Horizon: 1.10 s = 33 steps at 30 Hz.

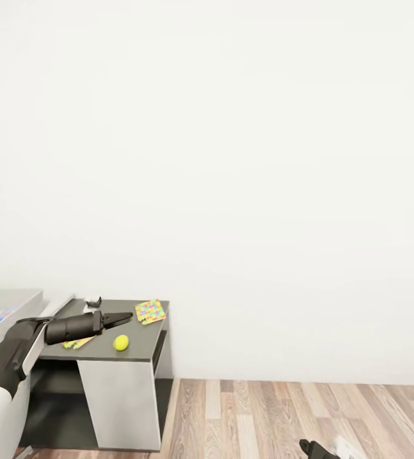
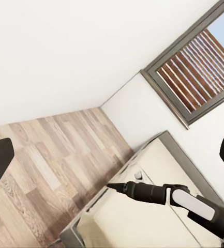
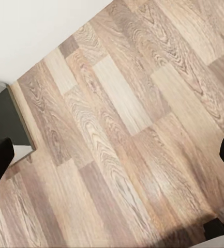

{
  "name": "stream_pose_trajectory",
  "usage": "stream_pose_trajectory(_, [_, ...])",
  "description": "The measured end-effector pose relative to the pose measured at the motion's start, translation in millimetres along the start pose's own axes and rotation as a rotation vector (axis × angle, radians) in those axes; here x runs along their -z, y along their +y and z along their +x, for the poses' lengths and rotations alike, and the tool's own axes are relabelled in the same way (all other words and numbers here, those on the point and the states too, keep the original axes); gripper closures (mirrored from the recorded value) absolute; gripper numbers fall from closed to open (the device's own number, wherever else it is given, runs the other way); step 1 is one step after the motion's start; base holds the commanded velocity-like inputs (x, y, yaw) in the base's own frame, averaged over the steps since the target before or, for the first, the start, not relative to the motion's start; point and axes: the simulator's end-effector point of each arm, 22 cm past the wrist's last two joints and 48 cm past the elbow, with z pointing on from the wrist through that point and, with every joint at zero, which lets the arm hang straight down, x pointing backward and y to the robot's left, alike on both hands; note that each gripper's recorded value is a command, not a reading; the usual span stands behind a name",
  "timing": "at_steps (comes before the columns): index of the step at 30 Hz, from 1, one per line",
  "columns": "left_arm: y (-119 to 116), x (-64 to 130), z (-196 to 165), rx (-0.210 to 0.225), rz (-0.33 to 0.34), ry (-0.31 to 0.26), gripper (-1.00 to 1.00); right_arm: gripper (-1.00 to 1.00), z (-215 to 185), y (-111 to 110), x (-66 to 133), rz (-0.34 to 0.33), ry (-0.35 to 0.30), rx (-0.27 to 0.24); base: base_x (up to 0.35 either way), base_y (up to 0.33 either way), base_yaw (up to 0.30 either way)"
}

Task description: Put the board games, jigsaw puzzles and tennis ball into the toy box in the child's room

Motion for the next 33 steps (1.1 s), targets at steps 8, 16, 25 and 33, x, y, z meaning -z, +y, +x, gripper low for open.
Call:
stream_pose_trajectory(8, [0.5,0.9,-0.5,-0.001,-0.001,-0.001,-1.0,-1.0,2.2,2.5,-0.3,-0.003,0.003,0.0,0.051,0.074,-0.279])
stream_pose_trajectory(16, [0.6,1.5,-0.6,-0.002,-0.002,-0.002,-1.0,-1.0,-4.2,3.6,-0.2,-0.004,-0.026,0.003,0.018,0.038,-0.114])
stream_pose_trajectory(25, [0.8,2.1,-0.7,-0.002,-0.003,-0.002,-1.0,-1.0,-17.6,0.8,0.5,0.008,-0.088,0.034,0.097,0.111,-0.011])
stream_pose_trajectory(33, [1.0,2.5,-1.1,-0.002,-0.004,-0.003,-1.0,-1.0,-19.2,0.3,0.5,0.013,-0.096,0.055,0.012,0.01,-0.001])
